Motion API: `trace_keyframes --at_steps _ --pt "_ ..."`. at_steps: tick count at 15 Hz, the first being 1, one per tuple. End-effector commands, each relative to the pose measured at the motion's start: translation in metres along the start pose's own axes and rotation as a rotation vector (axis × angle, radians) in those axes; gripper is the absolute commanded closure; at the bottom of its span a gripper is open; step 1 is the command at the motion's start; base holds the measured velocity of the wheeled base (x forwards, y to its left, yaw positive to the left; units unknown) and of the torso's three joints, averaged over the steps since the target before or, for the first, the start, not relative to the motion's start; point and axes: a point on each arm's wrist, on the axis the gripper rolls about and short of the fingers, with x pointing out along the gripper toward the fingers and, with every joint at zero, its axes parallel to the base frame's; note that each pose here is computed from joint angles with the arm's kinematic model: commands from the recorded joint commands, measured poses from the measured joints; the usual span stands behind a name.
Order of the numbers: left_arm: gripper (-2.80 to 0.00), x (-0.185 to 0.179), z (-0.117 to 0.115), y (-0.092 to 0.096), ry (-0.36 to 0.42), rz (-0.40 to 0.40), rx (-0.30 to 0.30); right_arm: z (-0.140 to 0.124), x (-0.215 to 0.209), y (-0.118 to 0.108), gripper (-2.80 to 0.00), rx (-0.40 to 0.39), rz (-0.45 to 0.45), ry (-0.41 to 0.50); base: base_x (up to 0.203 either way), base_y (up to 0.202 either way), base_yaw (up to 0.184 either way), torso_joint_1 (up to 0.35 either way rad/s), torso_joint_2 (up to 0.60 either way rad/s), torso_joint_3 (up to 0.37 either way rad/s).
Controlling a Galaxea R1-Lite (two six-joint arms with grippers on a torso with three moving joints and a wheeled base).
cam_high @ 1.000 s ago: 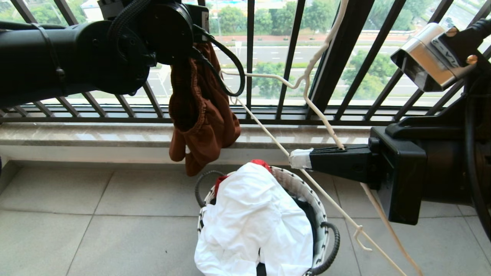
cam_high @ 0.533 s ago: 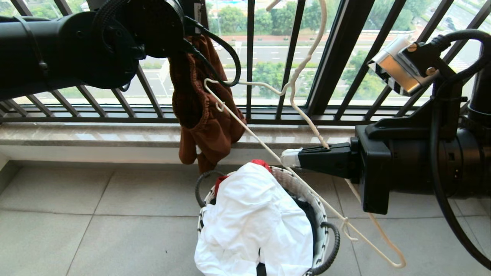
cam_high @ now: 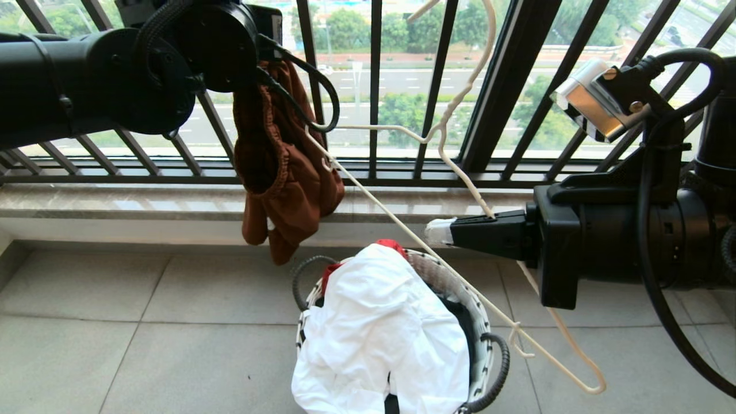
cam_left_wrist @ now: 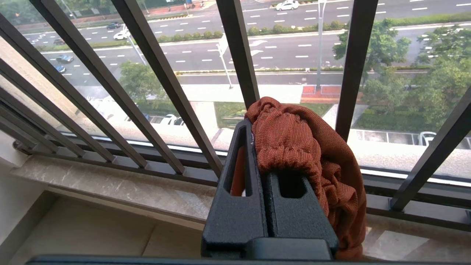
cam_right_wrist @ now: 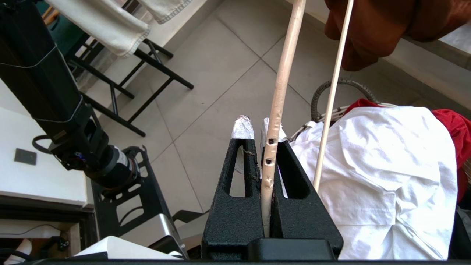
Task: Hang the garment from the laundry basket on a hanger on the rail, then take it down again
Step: Hang the clothes on the clothes rack
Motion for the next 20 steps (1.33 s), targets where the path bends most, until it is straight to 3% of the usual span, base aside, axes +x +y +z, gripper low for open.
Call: trace_keyframes --at_steps 1,12,20 --pt "0.00 0.000 -0.001 0.001 0.001 -0.006 0.005 -0.001 0.001 -0.001 0.00 0.002 0.001 0.003 0.000 0.000 0.000 0.000 0.00 0.000" --pt "0.00 -0.005 0.011 0.012 -0.015 0.016 0.006 0.003 -0.005 0.001 0.00 -0.006 -0.001 -0.015 0.000 0.000 0.000 0.000 0.00 0.028" --pt "0.00 0.003 0.021 0.045 -0.035 0.113 0.024 0.005 -0.006 -0.013 0.00 -0.036 -0.060 -0.034 0.000 0.000 0.000 0.002 0.00 0.200"
